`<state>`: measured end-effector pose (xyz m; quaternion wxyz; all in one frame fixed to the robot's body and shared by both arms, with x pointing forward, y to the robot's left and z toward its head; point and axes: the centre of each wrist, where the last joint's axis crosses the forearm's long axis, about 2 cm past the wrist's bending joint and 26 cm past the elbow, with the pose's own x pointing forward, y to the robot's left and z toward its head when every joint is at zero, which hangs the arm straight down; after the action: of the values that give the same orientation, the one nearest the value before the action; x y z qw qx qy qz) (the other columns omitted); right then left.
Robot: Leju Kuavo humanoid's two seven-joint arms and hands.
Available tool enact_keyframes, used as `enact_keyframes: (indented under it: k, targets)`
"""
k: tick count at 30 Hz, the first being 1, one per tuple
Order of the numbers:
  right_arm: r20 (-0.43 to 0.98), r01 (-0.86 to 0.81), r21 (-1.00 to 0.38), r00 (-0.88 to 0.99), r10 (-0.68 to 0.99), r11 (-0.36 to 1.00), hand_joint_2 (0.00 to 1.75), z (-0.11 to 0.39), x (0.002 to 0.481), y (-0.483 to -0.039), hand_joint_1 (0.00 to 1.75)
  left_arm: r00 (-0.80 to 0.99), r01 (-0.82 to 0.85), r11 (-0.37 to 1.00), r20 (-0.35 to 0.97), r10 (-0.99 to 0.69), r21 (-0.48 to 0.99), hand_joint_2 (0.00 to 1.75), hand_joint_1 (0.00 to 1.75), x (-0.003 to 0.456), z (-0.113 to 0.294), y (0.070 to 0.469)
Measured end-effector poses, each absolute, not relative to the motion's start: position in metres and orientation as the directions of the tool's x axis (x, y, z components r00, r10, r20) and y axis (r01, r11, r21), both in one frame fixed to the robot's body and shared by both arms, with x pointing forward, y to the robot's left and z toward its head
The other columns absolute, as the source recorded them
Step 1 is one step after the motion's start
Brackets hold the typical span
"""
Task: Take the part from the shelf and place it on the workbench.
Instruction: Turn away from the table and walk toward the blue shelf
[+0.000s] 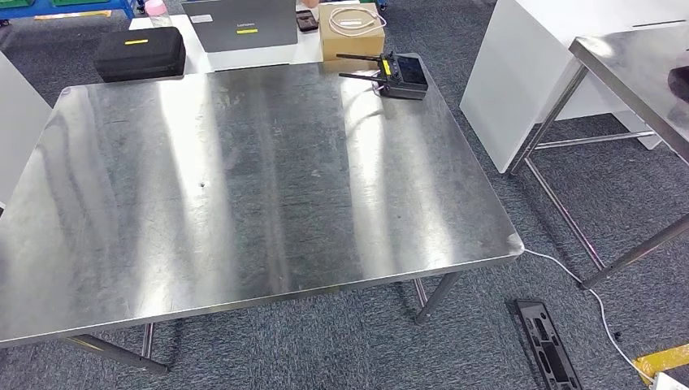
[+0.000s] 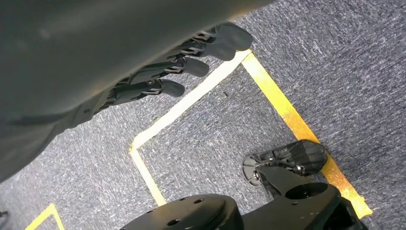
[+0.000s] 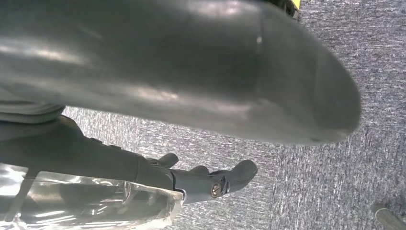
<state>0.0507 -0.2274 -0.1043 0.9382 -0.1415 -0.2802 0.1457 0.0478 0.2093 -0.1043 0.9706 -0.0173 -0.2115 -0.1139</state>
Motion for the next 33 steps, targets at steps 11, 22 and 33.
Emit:
enact_keyframes:
  k: [11,22,33]
  targets:
    - [0.455,-0.110,-0.346,0.849,0.269,0.932,0.00,-0.105,0.050,-0.232,0.00,0.913,0.228,0.972,0.335,-0.234,0.060,0.00,0.00,0.048,-0.105,0.213]
    - [0.407,-0.090,-0.355,0.881,0.240,0.931,0.00,-0.106,0.051,-0.238,0.00,0.928,0.232,0.971,0.285,-0.240,0.064,0.00,0.00,0.049,-0.105,0.216]
    - [0.404,-0.087,-0.360,0.883,0.239,0.929,0.00,-0.105,0.054,-0.239,0.00,0.938,0.227,0.970,0.250,-0.241,0.081,0.00,0.00,0.051,-0.104,0.213]
